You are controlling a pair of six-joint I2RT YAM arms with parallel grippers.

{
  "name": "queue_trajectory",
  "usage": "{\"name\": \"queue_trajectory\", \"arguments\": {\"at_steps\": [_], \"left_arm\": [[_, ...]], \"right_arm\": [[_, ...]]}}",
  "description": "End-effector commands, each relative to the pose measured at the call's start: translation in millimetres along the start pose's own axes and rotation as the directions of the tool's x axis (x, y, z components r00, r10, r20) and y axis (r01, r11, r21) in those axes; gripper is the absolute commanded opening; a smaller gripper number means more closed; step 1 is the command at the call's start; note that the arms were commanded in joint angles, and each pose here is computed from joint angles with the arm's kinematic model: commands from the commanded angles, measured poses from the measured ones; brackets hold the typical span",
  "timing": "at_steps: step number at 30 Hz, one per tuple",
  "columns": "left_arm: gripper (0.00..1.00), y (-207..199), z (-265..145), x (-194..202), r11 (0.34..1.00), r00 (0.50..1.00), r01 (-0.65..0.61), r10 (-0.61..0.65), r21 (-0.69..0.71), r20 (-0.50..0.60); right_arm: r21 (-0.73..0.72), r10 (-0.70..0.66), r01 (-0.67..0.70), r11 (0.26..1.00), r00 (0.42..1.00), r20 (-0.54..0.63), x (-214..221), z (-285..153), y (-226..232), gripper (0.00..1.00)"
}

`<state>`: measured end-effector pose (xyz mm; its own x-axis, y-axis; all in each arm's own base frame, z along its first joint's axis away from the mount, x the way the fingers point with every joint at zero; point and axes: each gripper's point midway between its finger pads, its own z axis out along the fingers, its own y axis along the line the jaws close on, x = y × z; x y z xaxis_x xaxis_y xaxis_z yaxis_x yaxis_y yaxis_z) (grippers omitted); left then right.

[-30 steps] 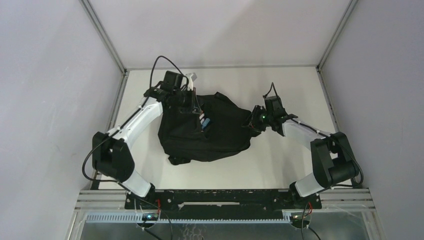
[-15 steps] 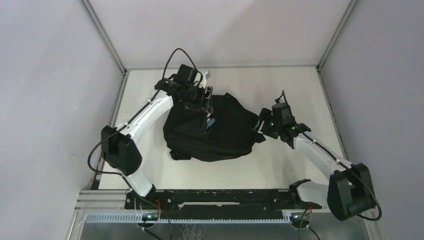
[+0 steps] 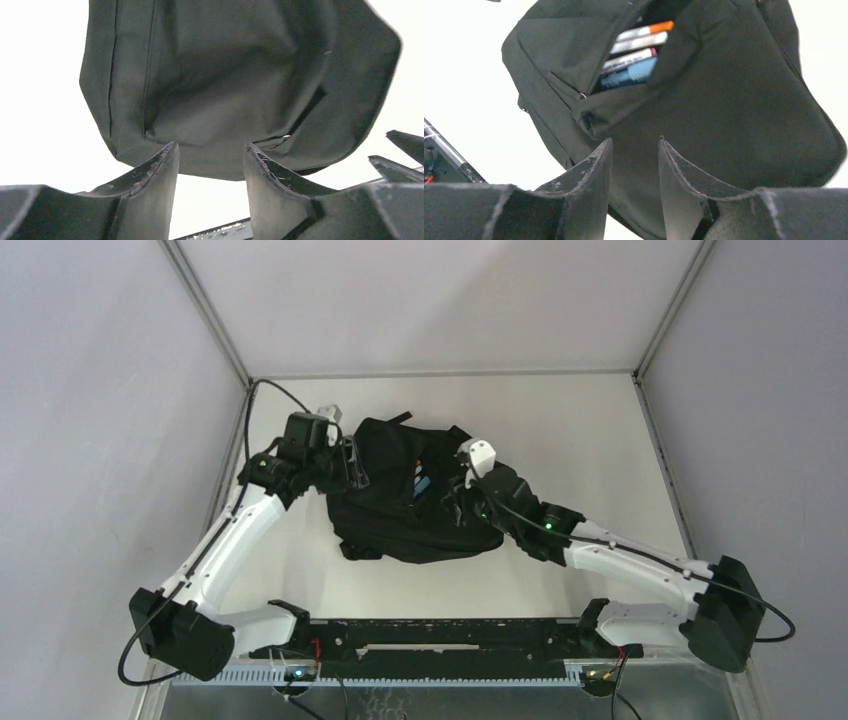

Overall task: Pack the student bag
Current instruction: Zip the student bag at the center of the board.

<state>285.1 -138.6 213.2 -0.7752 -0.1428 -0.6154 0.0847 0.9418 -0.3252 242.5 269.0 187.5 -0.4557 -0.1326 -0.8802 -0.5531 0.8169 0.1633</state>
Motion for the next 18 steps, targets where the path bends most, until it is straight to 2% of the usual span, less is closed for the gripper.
{"name": "queue_trajectory", "arguments": {"at_steps": [1, 4, 7, 9, 14, 18], "left_arm": [[0.56, 26, 13, 22, 0.988, 0.992, 0.124, -0.125, -0.088, -0.005], [0.62, 44, 21, 41, 0.972, 0.978, 0.2, -0.206, -0.122, -0.041], [0.77, 41, 28, 50, 0.967, 0.968, 0.245, -0.248, -0.07, -0.046], [0.79, 34, 34, 53, 0.965, 0.963, 0.261, -0.261, -0.021, -0.058], [0.75, 29, 51, 54, 0.952, 0.95, 0.307, -0.306, 0.017, -0.062], [0.63, 35, 61, 53, 0.946, 0.944, 0.325, -0.325, -0.01, -0.055]], "right_arm": [[-0.143, -0.107, 0.134, 0.981, 0.977, 0.182, -46, 18, 42, 0.47], [-0.186, -0.162, 0.186, 0.965, 0.977, 0.135, -51, 32, 66, 0.49], [-0.145, -0.292, 0.306, 0.941, 0.95, 0.11, -43, 47, 82, 0.51], [-0.15, -0.357, 0.371, 0.916, 0.927, 0.111, -37, 54, 96, 0.52], [-0.139, -0.443, 0.45, 0.882, 0.893, 0.076, -22, 77, 108, 0.53], [-0.104, -0.49, 0.495, 0.863, 0.869, 0.071, -18, 96, 107, 0.53]]}}
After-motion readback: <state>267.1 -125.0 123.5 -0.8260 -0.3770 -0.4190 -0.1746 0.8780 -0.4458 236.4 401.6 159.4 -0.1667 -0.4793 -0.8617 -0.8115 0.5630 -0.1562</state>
